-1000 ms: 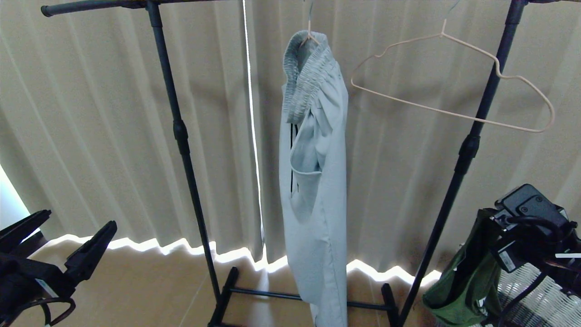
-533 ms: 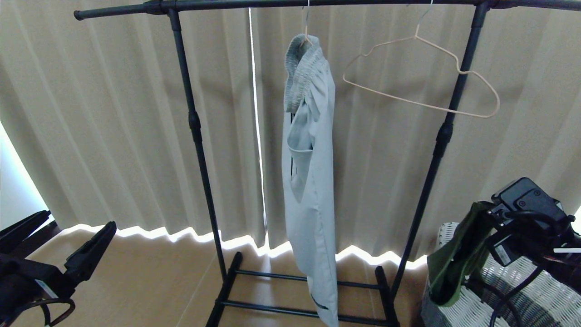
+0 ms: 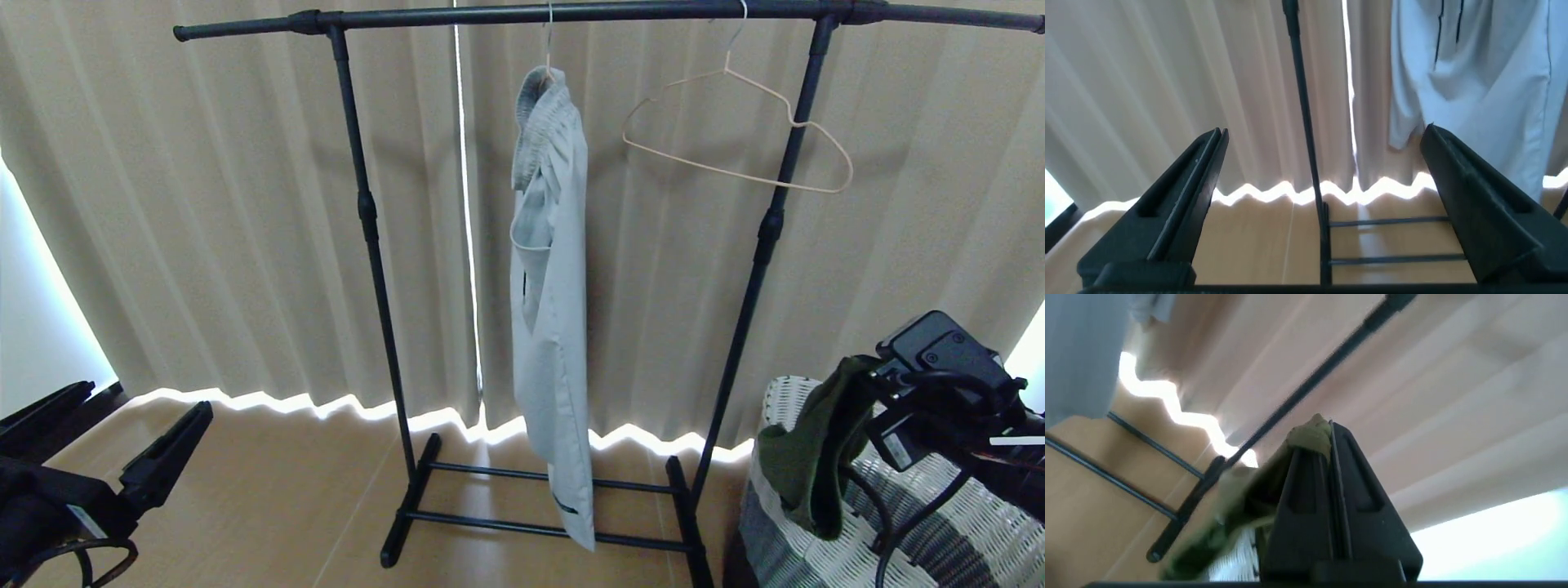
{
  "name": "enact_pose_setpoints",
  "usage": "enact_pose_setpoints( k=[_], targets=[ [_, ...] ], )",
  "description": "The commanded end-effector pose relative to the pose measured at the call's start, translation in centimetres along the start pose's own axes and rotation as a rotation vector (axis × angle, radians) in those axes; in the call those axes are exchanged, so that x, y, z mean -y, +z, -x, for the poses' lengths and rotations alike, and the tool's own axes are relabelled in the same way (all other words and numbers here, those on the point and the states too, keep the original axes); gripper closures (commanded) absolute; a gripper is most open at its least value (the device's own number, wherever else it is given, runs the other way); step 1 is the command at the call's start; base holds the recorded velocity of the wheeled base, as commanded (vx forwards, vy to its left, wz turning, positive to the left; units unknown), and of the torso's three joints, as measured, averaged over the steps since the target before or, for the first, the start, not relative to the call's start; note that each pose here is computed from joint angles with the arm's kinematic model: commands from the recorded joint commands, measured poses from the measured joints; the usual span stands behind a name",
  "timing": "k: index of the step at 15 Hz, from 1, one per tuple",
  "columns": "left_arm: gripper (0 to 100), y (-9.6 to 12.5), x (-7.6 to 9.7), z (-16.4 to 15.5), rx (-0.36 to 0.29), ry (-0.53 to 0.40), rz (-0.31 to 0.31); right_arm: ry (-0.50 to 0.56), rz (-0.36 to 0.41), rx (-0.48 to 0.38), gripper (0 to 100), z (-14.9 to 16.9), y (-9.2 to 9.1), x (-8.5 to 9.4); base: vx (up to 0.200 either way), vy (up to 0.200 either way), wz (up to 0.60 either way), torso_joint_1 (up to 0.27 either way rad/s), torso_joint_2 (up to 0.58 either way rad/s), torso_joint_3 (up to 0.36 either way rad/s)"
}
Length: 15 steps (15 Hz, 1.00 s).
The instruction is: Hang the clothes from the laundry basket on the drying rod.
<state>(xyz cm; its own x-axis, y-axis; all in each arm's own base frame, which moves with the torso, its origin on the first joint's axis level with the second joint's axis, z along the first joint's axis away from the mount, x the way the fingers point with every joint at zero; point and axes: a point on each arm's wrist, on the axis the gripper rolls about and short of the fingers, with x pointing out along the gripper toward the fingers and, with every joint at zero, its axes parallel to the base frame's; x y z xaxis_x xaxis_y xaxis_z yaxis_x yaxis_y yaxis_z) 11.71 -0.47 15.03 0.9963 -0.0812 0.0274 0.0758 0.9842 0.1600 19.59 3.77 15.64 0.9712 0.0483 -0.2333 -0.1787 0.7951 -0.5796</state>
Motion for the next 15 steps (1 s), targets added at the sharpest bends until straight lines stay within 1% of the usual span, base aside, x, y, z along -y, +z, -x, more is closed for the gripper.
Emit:
enact_pose_setpoints(
  k=[1,2,4,5,7,8,9,10,11,13,14,15],
  targets=[
    [0,0.0,0.0,0.0,-0.001,-0.002,0.000,0.019,0.004,0.024,100,-0.2,1.0,-0.1,0.000,0.000,0.00,0.000,0.00,0.000],
    [0,-0.1,0.0,0.0,-0.003,0.000,-0.002,0.038,0.006,0.042,100,-0.4,1.8,-0.3,0.000,0.000,0.00,0.000,0.00,0.000],
    [0,-0.1,0.0,0.1,-0.001,0.000,-0.002,0.060,0.011,0.065,100,-0.8,2.7,-0.6,0.000,0.000,0.00,0.000,0.00,0.000],
    [0,0.0,0.0,0.0,0.005,-0.002,-0.002,0.085,0.018,0.087,100,-1.6,3.7,-1.1,0.000,0.000,0.00,0.000,0.00,0.000],
    [0,0.0,0.3,0.1,0.004,-0.023,0.000,0.134,0.031,0.127,100,-2.1,5.0,-2.3,0.000,0.000,0.00,0.000,0.00,0.000],
    [0,0.0,0.3,0.1,0.004,-0.023,0.002,0.135,0.032,0.128,100,-2.1,5.0,-2.4,0.000,0.000,0.00,0.000,0.00,0.000],
    [0,0.0,0.3,0.4,0.012,-0.028,0.000,0.163,0.014,0.167,100,-1.7,5.8,-3.1,0.000,0.000,0.00,0.000,0.00,0.000],
    [0,0.4,0.3,0.9,0.047,-0.028,0.001,0.190,-0.028,0.188,100,-1.3,6.3,-3.6,0.000,0.000,0.00,0.000,0.00,0.000],
    [0,0.6,0.6,1.1,0.063,-0.051,0.003,0.204,-0.050,0.200,100,-1.1,6.8,-3.8,0.000,0.000,0.00,0.000,0.00,0.000],
    [0,0.8,1.4,1.0,0.074,-0.128,0.007,0.211,-0.060,0.228,100,-1.2,7.6,-3.9,0.000,0.000,0.00,0.000,0.00,0.000],
    [0,1.6,1.7,0.3,0.095,-0.157,0.008,0.229,-0.063,0.243,100,-1.0,8.0,-4.3,0.000,0.000,0.00,0.000,0.00,0.000],
    [0,2.1,1.8,-0.5,0.097,-0.167,0.006,0.239,-0.071,0.253,100,-0.8,8.2,-4.5,0.000,0.000,0.00,0.000,0.00,0.000]
  ],
)
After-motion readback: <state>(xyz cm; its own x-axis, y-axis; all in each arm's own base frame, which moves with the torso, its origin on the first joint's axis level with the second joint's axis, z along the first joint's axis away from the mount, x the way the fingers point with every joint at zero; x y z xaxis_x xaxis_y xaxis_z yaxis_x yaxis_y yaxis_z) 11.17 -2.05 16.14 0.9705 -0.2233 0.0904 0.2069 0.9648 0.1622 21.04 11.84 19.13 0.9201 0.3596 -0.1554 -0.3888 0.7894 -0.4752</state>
